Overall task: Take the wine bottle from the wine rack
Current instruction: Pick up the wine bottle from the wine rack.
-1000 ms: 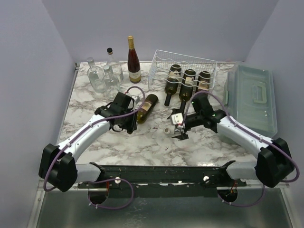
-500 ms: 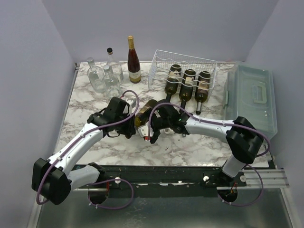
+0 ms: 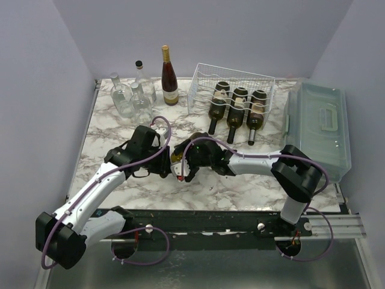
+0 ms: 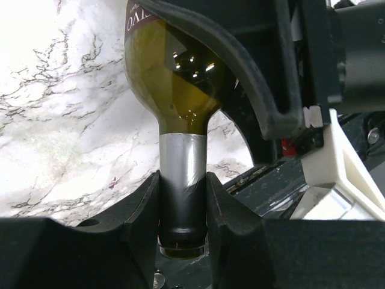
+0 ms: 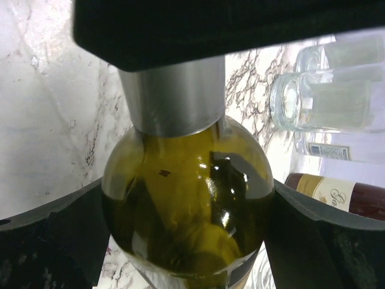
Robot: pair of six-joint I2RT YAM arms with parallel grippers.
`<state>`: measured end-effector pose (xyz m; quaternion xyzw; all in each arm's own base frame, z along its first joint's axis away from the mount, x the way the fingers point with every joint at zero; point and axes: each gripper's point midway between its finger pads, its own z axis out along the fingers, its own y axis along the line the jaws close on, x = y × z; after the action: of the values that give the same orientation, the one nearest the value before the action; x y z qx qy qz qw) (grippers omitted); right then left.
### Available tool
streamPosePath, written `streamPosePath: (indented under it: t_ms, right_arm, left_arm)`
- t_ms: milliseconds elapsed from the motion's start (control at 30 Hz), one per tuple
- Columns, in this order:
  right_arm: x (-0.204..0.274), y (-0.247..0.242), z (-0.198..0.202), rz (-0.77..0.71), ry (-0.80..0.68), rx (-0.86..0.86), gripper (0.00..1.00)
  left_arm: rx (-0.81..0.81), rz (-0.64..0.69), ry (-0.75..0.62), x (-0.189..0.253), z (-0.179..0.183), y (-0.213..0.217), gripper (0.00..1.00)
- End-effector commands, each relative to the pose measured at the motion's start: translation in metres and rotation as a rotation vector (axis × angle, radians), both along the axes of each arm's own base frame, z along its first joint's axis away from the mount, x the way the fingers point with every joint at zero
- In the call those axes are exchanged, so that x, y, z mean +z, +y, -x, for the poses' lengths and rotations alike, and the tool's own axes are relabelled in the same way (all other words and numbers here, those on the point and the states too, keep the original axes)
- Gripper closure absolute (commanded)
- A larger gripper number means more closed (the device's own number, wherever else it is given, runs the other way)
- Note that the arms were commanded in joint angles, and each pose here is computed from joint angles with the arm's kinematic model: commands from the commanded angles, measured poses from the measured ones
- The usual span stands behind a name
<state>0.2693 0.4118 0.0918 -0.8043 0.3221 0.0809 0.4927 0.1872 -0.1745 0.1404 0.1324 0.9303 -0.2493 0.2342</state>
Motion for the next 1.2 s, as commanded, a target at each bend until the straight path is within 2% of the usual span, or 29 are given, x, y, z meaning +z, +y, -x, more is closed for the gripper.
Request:
streamPosePath:
  t_ms: [0, 167, 200, 233, 267, 300, 333, 400, 533, 667, 767, 867, 1167]
  right_arm:
    - [0.009, 0.009, -0.007, -0.057, -0.014, -0.04, 0.1]
    - [0.014, 0.012, -0.004, -0.063, 0.02, -0.037, 0.28]
    - [0.014, 0.012, -0.003, -0.06, 0.03, -0.033, 0.37]
    - [0.014, 0.012, -0.001, -0.059, 0.038, -0.031, 0.51]
    - [0.015, 0.012, 0.0, -0.063, 0.043, -0.028, 0.71]
    - [0.017, 0.011, 0.001, -0.075, 0.042, -0.025, 0.79]
    - [0.017, 0.01, 0.003, -0.08, 0.042, -0.02, 0.82]
    - [0.019, 0.01, 0.006, -0.088, 0.051, -0.015, 0.83]
    - [0.024, 0.01, 0.011, -0.114, 0.095, -0.015, 0.87]
    - [0.03, 0.011, 0.017, -0.137, 0.15, -0.013, 0.89]
    - [0.034, 0.011, 0.019, -0.156, 0.189, -0.011, 0.9]
    - [0.037, 0.009, 0.021, -0.173, 0.231, -0.018, 0.91]
    - [0.053, 0.002, 0.028, -0.244, 0.434, -0.031, 0.93]
  left_arm:
    - [-0.022, 0.078, -0.025, 0.016, 0.004, -0.01, 1.0]
    - [0.012, 0.077, -0.033, 0.018, 0.003, -0.007, 0.99]
    - [0.02, 0.08, -0.04, 0.02, 0.002, -0.007, 0.97]
    - [0.028, 0.084, -0.045, 0.022, 0.002, -0.006, 0.95]
    - [0.04, 0.086, -0.052, 0.023, 0.001, -0.005, 0.88]
    - [0.046, 0.09, -0.06, 0.025, 0.001, -0.005, 0.84]
    - [0.051, 0.099, -0.069, 0.028, 0.001, -0.005, 0.81]
    - [0.059, 0.125, -0.09, 0.034, 0.001, -0.006, 0.68]
    - [0.083, 0.18, -0.151, 0.05, 0.001, -0.005, 0.35]
    - [0.101, 0.221, -0.225, 0.063, 0.004, -0.001, 0.15]
    - [0.107, 0.246, -0.281, 0.072, 0.009, 0.005, 0.08]
    - [0.101, 0.256, -0.336, 0.078, 0.014, 0.01, 0.04]
    - [-0.006, 0.327, -0.563, 0.111, 0.035, 0.017, 0.02]
